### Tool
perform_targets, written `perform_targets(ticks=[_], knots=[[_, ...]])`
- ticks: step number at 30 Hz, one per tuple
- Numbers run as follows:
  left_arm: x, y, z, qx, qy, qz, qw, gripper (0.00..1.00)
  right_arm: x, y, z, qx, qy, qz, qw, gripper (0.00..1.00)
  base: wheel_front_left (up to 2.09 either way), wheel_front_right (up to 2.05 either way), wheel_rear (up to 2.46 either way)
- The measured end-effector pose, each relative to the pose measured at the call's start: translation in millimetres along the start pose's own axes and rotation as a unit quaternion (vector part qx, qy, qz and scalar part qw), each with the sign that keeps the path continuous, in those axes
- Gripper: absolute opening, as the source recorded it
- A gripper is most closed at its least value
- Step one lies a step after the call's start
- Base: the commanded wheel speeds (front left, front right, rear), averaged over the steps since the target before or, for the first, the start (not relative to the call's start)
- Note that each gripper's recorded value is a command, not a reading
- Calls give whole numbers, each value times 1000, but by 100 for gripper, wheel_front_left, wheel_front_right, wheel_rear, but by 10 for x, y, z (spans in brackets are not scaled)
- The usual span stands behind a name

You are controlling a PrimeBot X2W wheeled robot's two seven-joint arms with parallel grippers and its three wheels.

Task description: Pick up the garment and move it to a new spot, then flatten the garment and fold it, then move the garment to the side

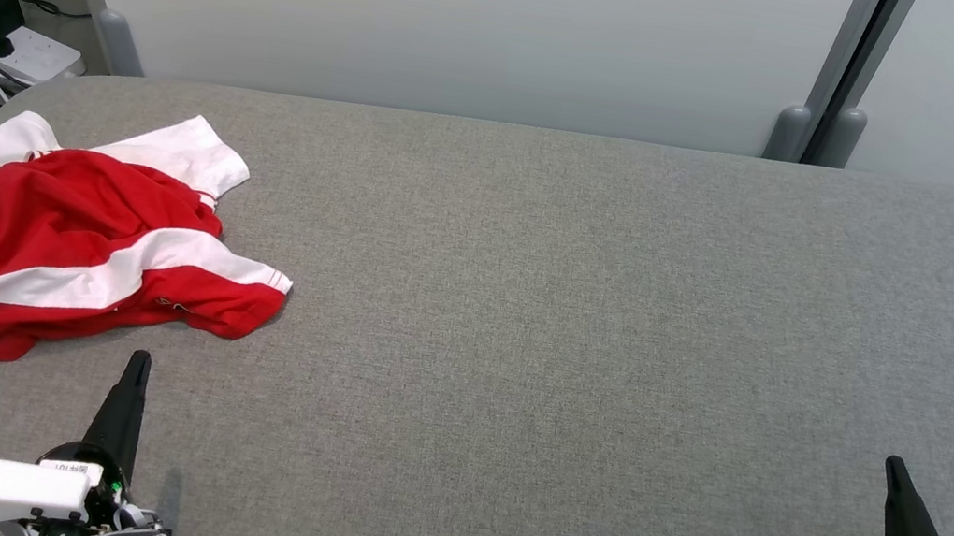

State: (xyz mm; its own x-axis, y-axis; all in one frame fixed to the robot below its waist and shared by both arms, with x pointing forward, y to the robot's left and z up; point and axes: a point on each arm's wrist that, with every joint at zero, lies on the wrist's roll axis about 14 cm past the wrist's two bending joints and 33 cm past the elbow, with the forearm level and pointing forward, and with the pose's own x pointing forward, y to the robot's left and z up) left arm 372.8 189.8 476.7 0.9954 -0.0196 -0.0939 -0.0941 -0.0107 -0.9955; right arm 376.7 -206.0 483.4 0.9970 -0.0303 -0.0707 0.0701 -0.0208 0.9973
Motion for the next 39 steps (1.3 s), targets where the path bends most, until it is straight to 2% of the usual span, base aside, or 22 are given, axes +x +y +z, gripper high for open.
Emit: perform_targets(ticks=[39], knots=[[0,0,0,0,0,0,1000,0,0,0,0,0,0,0,1000,0,0,0,0]])
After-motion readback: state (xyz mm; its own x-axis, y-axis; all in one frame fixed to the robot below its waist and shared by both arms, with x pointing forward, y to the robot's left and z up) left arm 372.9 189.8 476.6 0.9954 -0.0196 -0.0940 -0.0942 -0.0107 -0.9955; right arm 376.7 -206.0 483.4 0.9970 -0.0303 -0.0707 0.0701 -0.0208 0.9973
